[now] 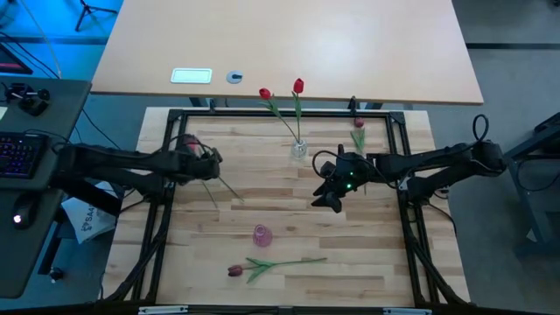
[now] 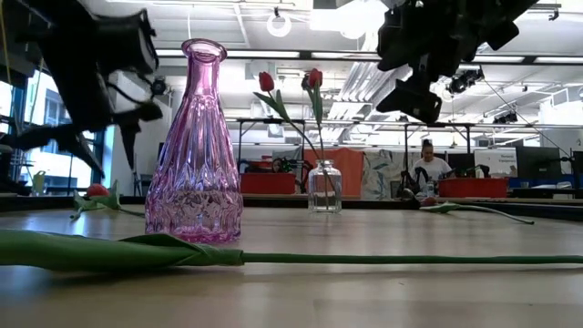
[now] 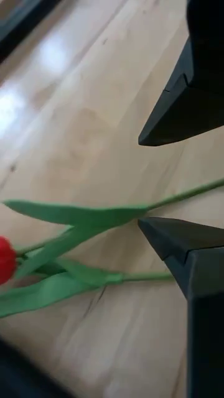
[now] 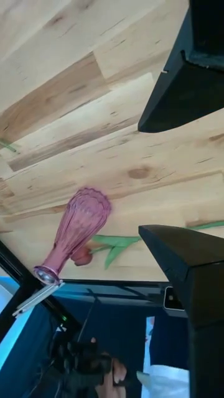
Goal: Sort flowers into vase by color
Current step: Put the red tulip into the transparent flower vase
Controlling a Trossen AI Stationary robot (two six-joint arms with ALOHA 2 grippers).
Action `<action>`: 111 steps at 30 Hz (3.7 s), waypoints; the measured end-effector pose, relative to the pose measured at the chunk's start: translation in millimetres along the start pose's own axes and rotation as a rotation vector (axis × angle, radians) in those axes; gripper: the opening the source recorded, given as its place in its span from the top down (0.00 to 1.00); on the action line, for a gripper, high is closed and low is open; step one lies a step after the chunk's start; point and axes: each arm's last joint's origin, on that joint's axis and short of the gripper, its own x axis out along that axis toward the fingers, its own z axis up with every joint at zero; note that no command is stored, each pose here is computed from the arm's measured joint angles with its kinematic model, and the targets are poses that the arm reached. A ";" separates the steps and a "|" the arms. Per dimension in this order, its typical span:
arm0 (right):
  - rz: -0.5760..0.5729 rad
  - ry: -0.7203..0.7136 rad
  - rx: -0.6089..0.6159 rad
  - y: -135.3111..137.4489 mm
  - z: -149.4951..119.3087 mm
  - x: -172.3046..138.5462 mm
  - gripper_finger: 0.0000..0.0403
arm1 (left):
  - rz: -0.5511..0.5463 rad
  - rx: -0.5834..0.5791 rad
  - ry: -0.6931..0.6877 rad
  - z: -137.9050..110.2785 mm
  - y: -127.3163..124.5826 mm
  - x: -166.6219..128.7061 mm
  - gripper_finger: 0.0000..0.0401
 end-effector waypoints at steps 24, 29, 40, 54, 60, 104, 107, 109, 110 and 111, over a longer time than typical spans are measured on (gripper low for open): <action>-0.066 -0.044 -0.006 -1.8 1.2 -0.1 0.38 | 0.196 -0.092 0.053 3.9 -8.0 70.8 0.70; -0.064 -0.043 0.001 -1.8 1.2 -0.1 0.38 | 0.165 -0.052 0.055 6.5 -8.8 69.2 0.97; 0.154 -0.199 -0.041 18.3 18.4 -12.1 0.38 | -0.420 0.242 0.024 29.1 -42.4 13.1 0.99; 0.189 -0.524 -0.050 35.5 35.9 -61.5 0.38 | -1.070 0.679 -0.287 11.1 -102.7 -104.4 1.00; 0.245 -0.761 -0.089 40.2 52.1 -84.6 0.38 | -1.025 1.132 -0.705 -16.3 -162.0 -102.1 1.00; 0.203 -0.915 -0.152 38.5 60.2 -101.8 0.38 | -1.213 0.756 -0.740 -13.3 -252.3 25.9 1.00; 0.203 -0.915 -0.152 38.5 60.2 -101.7 0.38 | -1.216 0.759 -0.746 -15.3 -252.2 26.2 1.00; 0.203 -0.915 -0.152 38.6 60.2 -101.8 0.38 | -1.212 0.759 -0.756 -14.7 -252.2 25.4 1.00; 0.203 -0.914 -0.152 38.5 60.1 -101.7 0.38 | -1.210 0.761 -0.753 -14.9 -252.2 25.7 1.00; 0.203 -0.914 -0.152 38.5 60.1 -101.7 0.38 | -1.202 0.765 -0.746 -15.2 -252.1 26.7 1.00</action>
